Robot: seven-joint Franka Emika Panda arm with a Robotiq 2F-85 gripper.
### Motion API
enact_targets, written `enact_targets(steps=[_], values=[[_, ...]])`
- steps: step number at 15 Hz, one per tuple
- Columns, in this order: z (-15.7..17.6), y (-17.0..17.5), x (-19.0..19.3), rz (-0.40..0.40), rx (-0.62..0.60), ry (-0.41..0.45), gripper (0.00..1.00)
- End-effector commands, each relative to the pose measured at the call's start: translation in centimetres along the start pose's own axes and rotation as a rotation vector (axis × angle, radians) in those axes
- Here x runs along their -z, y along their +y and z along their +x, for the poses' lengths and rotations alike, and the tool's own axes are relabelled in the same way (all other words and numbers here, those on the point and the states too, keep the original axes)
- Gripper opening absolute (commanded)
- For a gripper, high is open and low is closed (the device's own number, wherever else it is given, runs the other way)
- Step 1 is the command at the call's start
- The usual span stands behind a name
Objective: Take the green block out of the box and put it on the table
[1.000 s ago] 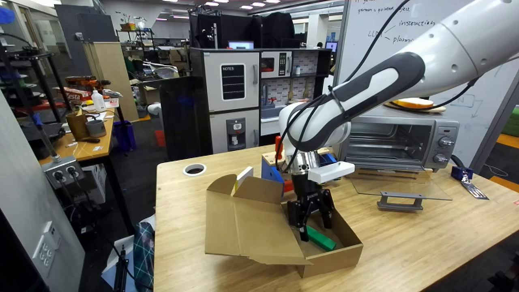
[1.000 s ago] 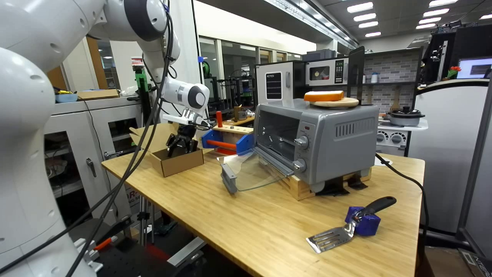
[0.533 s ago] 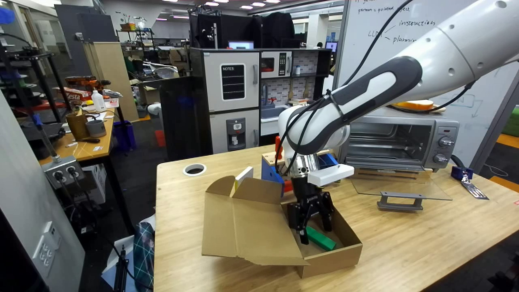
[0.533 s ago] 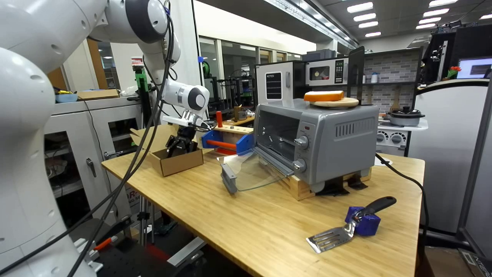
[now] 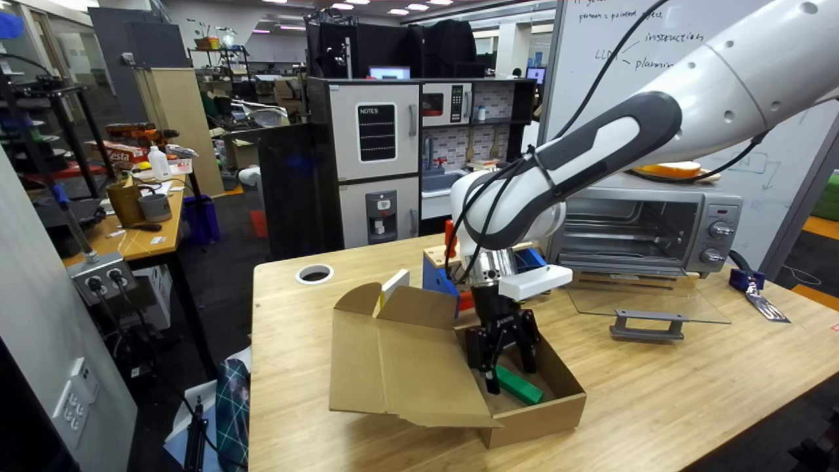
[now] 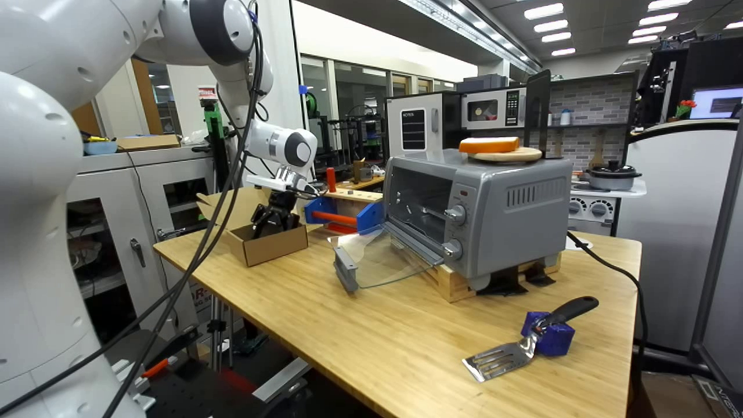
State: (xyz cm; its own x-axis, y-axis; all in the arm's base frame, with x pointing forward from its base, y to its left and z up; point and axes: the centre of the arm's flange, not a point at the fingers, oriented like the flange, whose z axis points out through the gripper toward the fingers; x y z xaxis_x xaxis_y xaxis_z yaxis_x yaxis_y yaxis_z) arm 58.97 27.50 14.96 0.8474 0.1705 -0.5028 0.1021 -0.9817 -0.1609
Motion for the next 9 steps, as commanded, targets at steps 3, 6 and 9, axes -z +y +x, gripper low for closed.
enact_targets(steps=[3,6,9], values=[[0.8,0.63,-0.09,0.031,0.028,-0.008,1.0],[0.93,1.0,-0.14,0.024,0.015,-0.007,1.0],[1.06,1.35,-0.2,0.044,0.008,-0.017,1.0]])
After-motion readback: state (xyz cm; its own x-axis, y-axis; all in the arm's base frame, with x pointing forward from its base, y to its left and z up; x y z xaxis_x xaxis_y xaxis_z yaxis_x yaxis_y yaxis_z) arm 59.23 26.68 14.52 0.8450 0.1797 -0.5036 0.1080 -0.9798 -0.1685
